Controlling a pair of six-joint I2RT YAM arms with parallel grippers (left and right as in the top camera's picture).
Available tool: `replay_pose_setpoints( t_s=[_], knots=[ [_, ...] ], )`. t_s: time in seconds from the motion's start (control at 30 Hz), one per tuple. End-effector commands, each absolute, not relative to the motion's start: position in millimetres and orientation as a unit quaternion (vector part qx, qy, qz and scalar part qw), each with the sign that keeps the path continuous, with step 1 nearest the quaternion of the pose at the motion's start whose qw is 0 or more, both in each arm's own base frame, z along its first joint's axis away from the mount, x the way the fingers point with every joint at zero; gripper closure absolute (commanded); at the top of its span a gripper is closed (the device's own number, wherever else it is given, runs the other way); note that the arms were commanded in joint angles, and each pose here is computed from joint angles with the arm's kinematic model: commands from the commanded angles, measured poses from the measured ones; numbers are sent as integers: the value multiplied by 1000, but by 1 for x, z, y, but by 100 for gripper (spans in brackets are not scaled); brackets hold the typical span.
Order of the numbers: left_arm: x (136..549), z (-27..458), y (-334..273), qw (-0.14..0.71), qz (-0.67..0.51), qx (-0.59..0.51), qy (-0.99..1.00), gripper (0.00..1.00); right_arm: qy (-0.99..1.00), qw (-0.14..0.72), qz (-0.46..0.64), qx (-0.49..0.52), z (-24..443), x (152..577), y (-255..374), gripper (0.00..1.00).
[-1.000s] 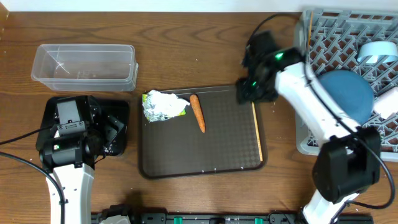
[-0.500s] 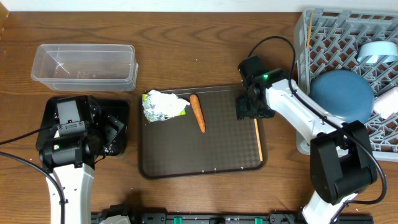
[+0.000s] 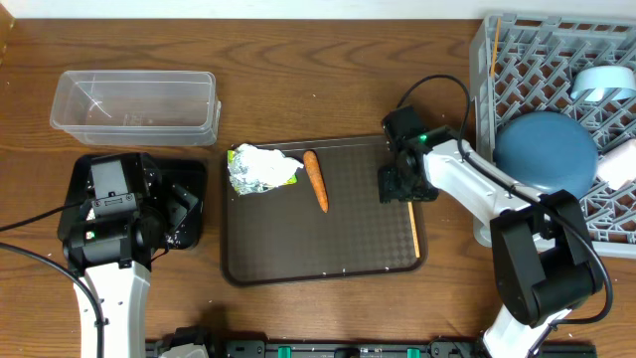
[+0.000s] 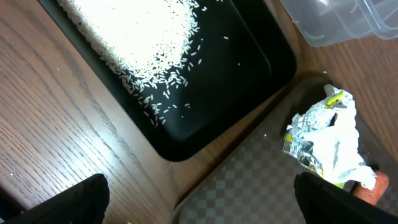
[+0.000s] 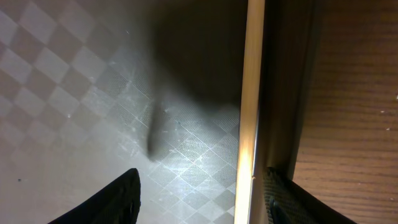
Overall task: Sort waste into correct bins and load items into the dishwasher rack
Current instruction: 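Return the right gripper to the remaining chopstick on the brown tray, then grasp the remaining chopstick with the right gripper and lift it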
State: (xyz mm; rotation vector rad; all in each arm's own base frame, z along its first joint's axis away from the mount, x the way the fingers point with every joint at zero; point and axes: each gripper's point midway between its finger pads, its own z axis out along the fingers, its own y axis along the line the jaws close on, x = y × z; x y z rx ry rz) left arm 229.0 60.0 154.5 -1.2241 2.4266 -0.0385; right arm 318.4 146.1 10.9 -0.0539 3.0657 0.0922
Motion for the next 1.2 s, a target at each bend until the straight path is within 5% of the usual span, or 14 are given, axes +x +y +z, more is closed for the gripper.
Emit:
replay_pose_setpoints(
  t_s=[0.0, 0.33, 0.4, 0.47, 0.53, 0.83, 1.17],
  knots=[
    [232, 161, 63, 219, -12, -444, 869, 2, 999, 28, 27, -13, 5, 312, 146, 39],
    [232, 161, 63, 219, -12, -444, 869, 2, 1000, 24, 20, 1, -14, 299, 142, 59],
    [232, 161, 63, 219, -12, -444, 869, 2, 1000, 23, 18, 2, -16, 297, 141, 67],
    [232, 161, 63, 219, -12, -444, 869, 2, 1000, 22, 18, 1, -16, 296, 142, 89],
    [232, 161, 63, 219, -13, -444, 869, 2, 999, 24, 21, 0, -15, 297, 144, 99],
    [232, 161, 63, 219, -12, -444, 869, 2, 995, 37, 96, -3, 29, 325, 161, 99],
    [232, 161, 63, 219, -12, -444, 869, 2, 968, 220, 111, 37, 179, 433, 90, 99]
  ],
)
